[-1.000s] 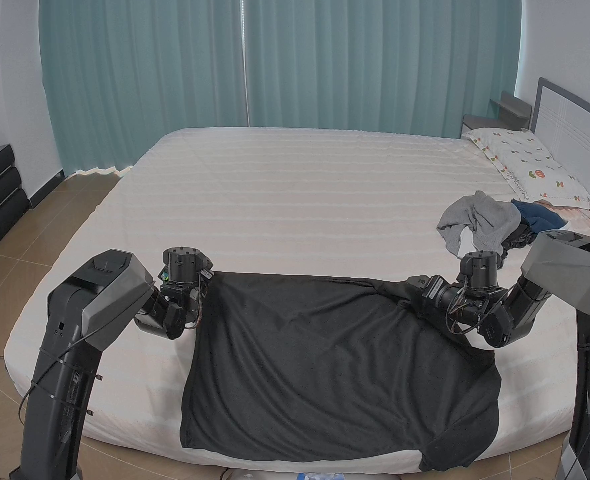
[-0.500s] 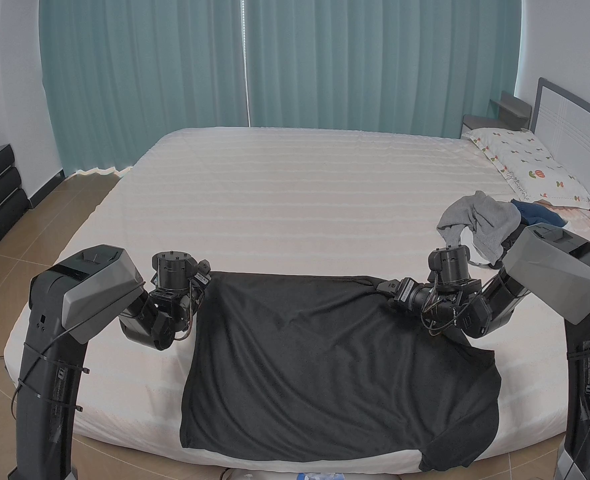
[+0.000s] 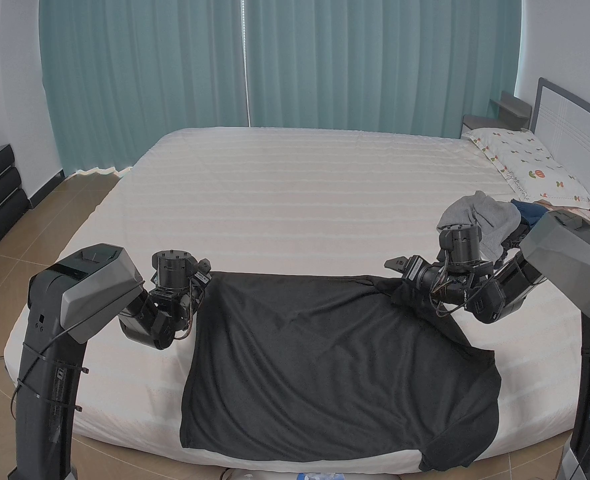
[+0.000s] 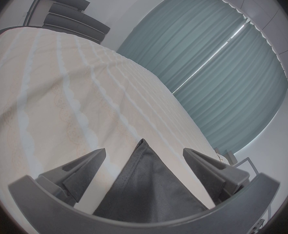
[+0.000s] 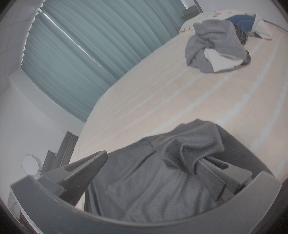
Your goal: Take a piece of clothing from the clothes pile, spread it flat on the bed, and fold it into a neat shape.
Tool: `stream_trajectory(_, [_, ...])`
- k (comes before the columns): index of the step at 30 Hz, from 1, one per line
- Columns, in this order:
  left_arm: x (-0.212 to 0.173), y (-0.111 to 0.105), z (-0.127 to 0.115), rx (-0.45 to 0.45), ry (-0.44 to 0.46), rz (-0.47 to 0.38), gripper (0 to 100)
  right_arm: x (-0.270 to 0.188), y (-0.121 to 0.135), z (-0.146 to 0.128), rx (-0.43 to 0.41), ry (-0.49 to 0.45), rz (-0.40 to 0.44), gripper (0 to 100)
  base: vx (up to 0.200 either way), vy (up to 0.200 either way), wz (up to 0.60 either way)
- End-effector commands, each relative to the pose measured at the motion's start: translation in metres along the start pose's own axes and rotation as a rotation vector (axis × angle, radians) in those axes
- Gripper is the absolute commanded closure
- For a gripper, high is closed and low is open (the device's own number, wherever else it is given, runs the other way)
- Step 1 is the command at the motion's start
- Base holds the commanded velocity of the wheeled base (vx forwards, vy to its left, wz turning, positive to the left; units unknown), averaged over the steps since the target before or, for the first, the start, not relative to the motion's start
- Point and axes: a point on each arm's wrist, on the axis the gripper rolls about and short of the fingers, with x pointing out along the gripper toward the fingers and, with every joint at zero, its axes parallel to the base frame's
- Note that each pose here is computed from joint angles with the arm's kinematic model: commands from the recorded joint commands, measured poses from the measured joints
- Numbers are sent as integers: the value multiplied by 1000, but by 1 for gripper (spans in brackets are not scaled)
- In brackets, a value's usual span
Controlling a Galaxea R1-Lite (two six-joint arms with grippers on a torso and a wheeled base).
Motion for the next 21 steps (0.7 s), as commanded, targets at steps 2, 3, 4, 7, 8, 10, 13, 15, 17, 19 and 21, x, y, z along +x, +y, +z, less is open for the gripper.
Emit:
stream_trajectory(2, [0, -1, 0, -1, -1, -2, 0, 4, 2, 15, 9, -50, 26, 0, 0, 0, 0])
stream_trajectory(3, [0, -1, 0, -1, -1, -2, 0, 15, -2, 14, 13, -59, 24, 0, 0, 0, 0])
stream_trajectory(4, [0, -1, 0, -1, -1, -2, 0, 24, -6, 15, 17, -73, 24, 0, 0, 0, 0])
stream_trajectory(7, [0, -2, 1, -1, -3, -5, 0, 52, -20, 16, 46, -121, 10, 0, 0, 0, 0])
stream_trajectory(8, [0, -2, 1, -1, -3, -5, 0, 60, -22, 18, 75, -145, 18, 0, 0, 0, 0])
stream_trajectory(10, [0, -2, 1, -1, -3, -5, 0, 65, -21, 21, 104, -173, 33, 0, 0, 0, 0])
stream_trajectory(13, [0, -2, 0, -1, -2, -6, 0, 77, -24, 38, 205, -338, 97, 0, 0, 0, 0])
stream_trajectory(15, [0, -2, -1, -2, -1, -7, 0, 76, -30, 48, 203, -392, 104, 0, 0, 0, 0])
stream_trajectory(17, [0, -3, -1, -1, 0, -8, 0, 76, -43, 59, 211, -415, 94, 0, 0, 0, 0])
stream_trajectory(19, [0, -2, -2, 0, 3, -6, 0, 81, -58, 59, 215, -406, 66, 0, 0, 0, 0])
stream_trajectory(21, [0, -2, -2, 0, 2, -5, 0, 85, -65, 55, 219, -393, 47, 0, 0, 0, 0])
